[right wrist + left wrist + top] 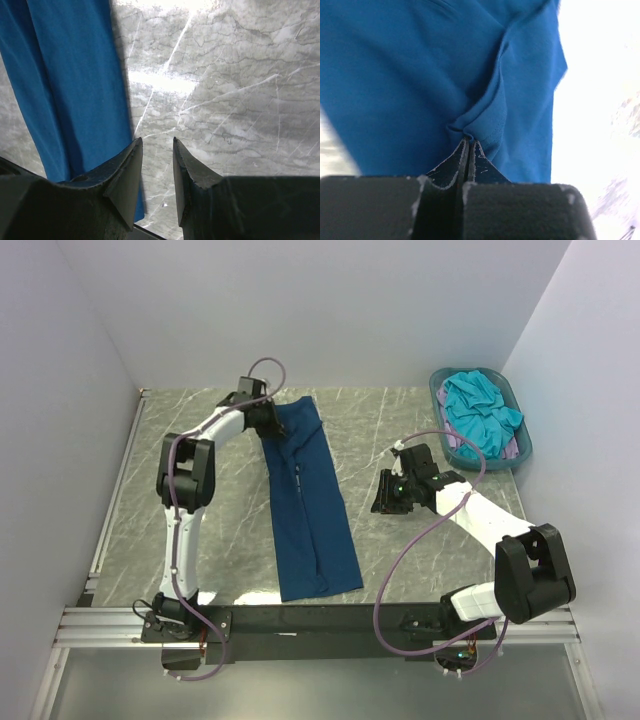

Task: Fold and stack the t-shirts
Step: Fold the tshirt

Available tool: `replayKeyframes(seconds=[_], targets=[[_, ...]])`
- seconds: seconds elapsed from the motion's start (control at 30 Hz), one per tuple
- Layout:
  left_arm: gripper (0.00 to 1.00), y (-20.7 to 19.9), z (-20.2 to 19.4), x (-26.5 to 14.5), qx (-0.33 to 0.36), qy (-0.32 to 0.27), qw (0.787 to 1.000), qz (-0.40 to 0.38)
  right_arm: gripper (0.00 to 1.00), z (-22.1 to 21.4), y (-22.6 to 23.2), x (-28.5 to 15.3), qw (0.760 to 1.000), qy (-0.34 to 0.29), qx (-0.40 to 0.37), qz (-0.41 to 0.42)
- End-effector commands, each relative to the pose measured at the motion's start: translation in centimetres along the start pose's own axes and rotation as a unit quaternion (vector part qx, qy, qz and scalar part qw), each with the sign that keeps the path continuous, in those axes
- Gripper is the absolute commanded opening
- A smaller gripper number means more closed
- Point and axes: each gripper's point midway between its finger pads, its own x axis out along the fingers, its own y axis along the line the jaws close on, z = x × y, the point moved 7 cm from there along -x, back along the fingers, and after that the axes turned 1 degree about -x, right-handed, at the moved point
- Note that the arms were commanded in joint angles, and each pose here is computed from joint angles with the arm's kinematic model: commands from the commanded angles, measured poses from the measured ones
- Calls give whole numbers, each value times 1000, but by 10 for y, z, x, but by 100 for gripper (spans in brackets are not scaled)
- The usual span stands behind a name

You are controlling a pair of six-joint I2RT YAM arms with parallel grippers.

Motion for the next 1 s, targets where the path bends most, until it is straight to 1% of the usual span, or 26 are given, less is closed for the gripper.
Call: replayKeyframes(seconds=[0.0, 0.13, 0.17, 0.27, 0.5, 0.6, 0.7, 0.8, 0.87, 0.97], targets=[[1, -45, 3, -16, 62, -24, 998, -21, 38, 1, -3, 2, 1000, -11, -9, -8], [5, -68, -14, -9, 93, -14, 995, -22, 38, 1, -4, 2, 1000, -13, -10, -9], [7, -70, -17, -7, 97, -12, 995, -22, 38, 1, -4, 2, 1000, -11, -9, -11], [10, -81, -22, -5, 105, -13, 994, -27, 38, 1, -4, 3, 1000, -12, -9, -11], [11, -104, -29, 2, 100, -8, 993, -66, 38, 5, -5, 3, 1000, -20, -9, -17], [11, -114, -42, 8, 94, 10, 992, -88, 38, 9, -3, 2, 1000, -26, -6, -15], [11, -115, -54, 15, 74, 28, 992, -100, 38, 12, -1, 3, 1000, -29, -2, -11], [17, -116, -62, 22, 60, 39, 991, -112, 38, 16, 3, 5, 999, -33, 1, -2], [24, -121, -65, 24, 60, 43, 990, -120, 38, 20, 5, 7, 999, -34, 5, 3], [28, -129, -68, 22, 59, 52, 987, -139, 39, 24, 8, 8, 999, -36, 6, 10]])
